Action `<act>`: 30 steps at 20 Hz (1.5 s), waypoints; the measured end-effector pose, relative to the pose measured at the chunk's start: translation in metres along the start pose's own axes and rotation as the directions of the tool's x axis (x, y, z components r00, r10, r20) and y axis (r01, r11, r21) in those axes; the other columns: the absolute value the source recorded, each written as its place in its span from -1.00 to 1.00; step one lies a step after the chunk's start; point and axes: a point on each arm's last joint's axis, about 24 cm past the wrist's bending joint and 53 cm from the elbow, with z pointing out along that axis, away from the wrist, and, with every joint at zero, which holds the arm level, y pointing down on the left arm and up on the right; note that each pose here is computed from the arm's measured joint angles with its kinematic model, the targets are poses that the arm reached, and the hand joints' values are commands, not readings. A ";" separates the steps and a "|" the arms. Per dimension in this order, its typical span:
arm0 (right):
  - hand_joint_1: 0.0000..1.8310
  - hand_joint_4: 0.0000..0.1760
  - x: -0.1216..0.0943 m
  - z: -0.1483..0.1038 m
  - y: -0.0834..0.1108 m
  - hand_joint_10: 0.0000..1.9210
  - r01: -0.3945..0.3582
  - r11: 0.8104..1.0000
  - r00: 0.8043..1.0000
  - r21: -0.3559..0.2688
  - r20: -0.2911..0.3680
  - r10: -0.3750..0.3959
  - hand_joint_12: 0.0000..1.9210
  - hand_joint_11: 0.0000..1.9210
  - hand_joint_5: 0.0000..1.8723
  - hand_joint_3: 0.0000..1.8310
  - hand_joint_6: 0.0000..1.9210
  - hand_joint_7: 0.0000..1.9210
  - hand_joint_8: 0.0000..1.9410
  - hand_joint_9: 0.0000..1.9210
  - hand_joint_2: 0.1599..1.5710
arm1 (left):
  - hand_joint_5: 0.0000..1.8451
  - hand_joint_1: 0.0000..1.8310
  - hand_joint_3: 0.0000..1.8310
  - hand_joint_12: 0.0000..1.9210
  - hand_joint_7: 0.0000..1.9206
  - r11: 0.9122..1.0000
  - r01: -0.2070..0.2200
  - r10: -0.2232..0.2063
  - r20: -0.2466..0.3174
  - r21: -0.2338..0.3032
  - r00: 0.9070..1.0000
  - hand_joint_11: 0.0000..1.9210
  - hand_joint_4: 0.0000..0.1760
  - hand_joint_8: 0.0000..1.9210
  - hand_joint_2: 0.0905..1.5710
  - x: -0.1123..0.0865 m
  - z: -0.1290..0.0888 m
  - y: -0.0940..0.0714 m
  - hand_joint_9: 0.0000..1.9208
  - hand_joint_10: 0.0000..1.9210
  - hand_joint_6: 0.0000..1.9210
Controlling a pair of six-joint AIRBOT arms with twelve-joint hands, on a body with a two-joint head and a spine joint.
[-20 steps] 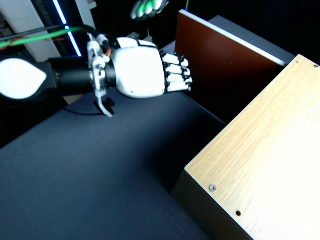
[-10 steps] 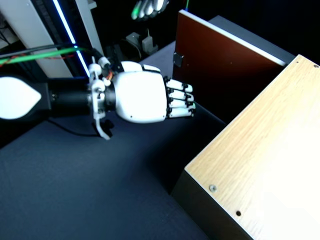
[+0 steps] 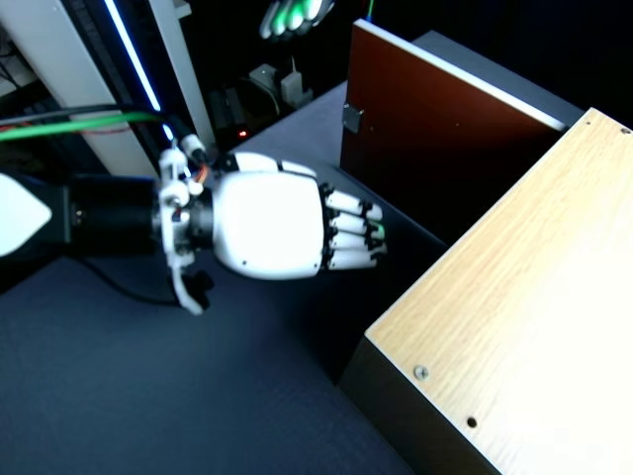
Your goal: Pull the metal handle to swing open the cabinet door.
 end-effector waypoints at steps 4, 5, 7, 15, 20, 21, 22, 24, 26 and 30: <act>-1.00 -1.00 -0.014 -0.011 -0.016 -1.00 0.057 0.998 0.998 0.033 0.021 -0.057 -0.22 -1.00 -0.67 -0.90 -1.00 -0.68 -1.00 -0.71 1.00 | -0.70 -1.00 -0.84 -0.30 -0.70 1.000 0.000 0.000 0.000 -0.001 1.000 -1.00 -1.00 -1.00 1.00 0.000 0.000 0.000 -0.72 -1.00 -1.00; -1.00 -1.00 -0.016 -0.013 -0.018 -1.00 0.053 0.998 0.998 0.038 0.024 -0.054 -0.21 -1.00 -0.67 -0.90 -1.00 -0.67 -1.00 -0.70 1.00 | -0.69 -1.00 -0.84 -0.30 -0.69 1.000 0.000 0.000 0.000 -0.001 1.000 -1.00 -1.00 -1.00 1.00 0.000 0.000 0.000 -0.72 -1.00 -1.00; -1.00 -1.00 -0.019 -0.016 -0.022 -1.00 0.020 0.999 0.999 0.040 0.025 -0.021 -0.24 -1.00 -0.66 -0.91 -1.00 -0.67 -1.00 -0.71 1.00 | -0.70 -1.00 -0.84 -0.30 -0.70 1.000 0.000 0.000 0.000 0.000 1.000 -1.00 -1.00 -1.00 1.00 0.000 0.000 0.000 -0.72 -1.00 -1.00; -1.00 -1.00 -0.018 -0.018 -0.025 -1.00 -0.032 0.999 0.999 0.033 -0.025 0.033 -0.22 -1.00 -0.67 -0.90 -1.00 -0.68 -1.00 -0.71 1.00 | -0.69 -1.00 -0.85 -0.35 -0.71 1.000 0.000 0.000 0.000 0.000 1.000 -1.00 -1.00 -1.00 0.99 0.000 0.000 0.000 -0.74 -1.00 -0.99; -1.00 -1.00 -0.018 -0.009 -0.011 -1.00 -0.070 0.998 0.992 0.004 -0.103 0.070 -0.23 -1.00 -0.66 -0.90 -1.00 -0.68 -1.00 -0.71 1.00 | -0.69 -1.00 -0.86 -0.36 -0.70 1.000 0.000 0.000 0.000 0.000 1.000 -1.00 -1.00 -1.00 1.00 0.000 0.000 0.000 -0.73 -1.00 -1.00; -1.00 -1.00 -0.021 -0.009 -0.010 -1.00 -0.085 0.996 0.990 0.008 -0.110 0.085 -0.23 -1.00 -0.66 -0.89 -1.00 -0.68 -1.00 -0.71 1.00 | -0.69 -1.00 -0.86 -0.36 -0.70 1.000 0.000 0.000 0.000 0.000 1.000 -1.00 -1.00 -1.00 1.00 0.000 0.000 0.000 -0.73 -1.00 -1.00; -1.00 -1.00 -0.022 -0.008 -0.009 -1.00 -0.094 0.995 0.988 0.015 -0.120 0.096 -0.23 -1.00 -0.66 -0.89 -1.00 -0.67 -1.00 -0.71 1.00 | -0.69 -1.00 -0.86 -0.36 -0.70 1.000 0.000 0.000 0.000 0.000 1.000 -1.00 -1.00 -1.00 1.00 0.000 0.000 0.000 -0.73 -1.00 -1.00; -1.00 -1.00 -0.018 -0.009 -0.007 -1.00 -0.093 0.995 0.983 0.027 -0.159 0.096 -0.23 -1.00 -0.66 -0.90 -1.00 -0.68 -1.00 -0.71 1.00 | -0.68 -1.00 -0.87 -0.34 -0.69 1.000 0.000 0.000 0.000 0.000 1.000 -1.00 -1.00 -1.00 1.00 0.000 0.000 0.000 -0.73 -1.00 -1.00; -1.00 -1.00 -0.014 -0.011 -0.004 -1.00 -0.081 0.996 0.979 0.021 -0.188 0.084 -0.22 -1.00 -0.64 -0.90 -0.99 -0.66 -1.00 -0.70 1.00 | -0.69 -1.00 -0.88 -0.35 -0.70 1.000 0.000 0.000 0.000 0.000 1.000 -1.00 -1.00 -1.00 1.00 0.000 0.000 0.000 -0.74 -1.00 -1.00; -1.00 -1.00 0.001 -0.015 0.010 -1.00 -0.034 0.999 0.966 -0.042 -0.257 0.022 -0.26 -1.00 -0.66 -0.90 -1.00 -0.68 -1.00 -0.71 1.00 | -0.67 -1.00 -0.88 -0.32 -0.69 1.000 0.000 0.000 0.000 0.000 1.000 -1.00 -1.00 -1.00 1.00 0.000 0.000 0.000 -0.73 -1.00 -1.00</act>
